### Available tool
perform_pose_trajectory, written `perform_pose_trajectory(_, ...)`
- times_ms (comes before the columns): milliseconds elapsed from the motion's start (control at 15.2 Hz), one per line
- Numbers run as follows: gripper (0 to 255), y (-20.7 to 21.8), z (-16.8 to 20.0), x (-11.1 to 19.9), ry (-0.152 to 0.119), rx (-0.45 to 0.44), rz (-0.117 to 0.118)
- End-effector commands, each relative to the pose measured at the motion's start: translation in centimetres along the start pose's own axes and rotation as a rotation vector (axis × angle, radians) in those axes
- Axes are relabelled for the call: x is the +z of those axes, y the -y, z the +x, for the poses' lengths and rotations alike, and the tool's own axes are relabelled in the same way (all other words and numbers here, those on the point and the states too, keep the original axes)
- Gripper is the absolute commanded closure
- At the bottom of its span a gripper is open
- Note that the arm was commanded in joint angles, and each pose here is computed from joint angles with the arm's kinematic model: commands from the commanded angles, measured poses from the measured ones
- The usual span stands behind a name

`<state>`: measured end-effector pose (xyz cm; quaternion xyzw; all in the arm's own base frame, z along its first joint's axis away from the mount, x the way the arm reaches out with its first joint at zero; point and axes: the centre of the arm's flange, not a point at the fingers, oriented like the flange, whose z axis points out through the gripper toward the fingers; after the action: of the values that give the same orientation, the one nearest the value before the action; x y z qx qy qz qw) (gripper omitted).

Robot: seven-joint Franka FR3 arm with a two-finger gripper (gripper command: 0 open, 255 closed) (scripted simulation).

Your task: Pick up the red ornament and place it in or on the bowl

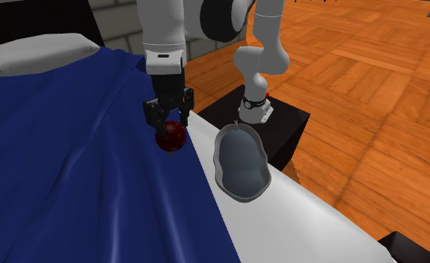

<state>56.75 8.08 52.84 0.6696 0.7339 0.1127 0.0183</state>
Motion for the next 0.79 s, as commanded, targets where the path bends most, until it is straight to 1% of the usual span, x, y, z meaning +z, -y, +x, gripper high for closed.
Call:
perform_pose_trajectory(0, 255, 2.4, 1.7, -0.1, 0.001, 0.000, -0.001)
perform_pose_trajectory(726, 255, 14.1, 10.5, -1.0, 0.001, 0.000, -0.001)
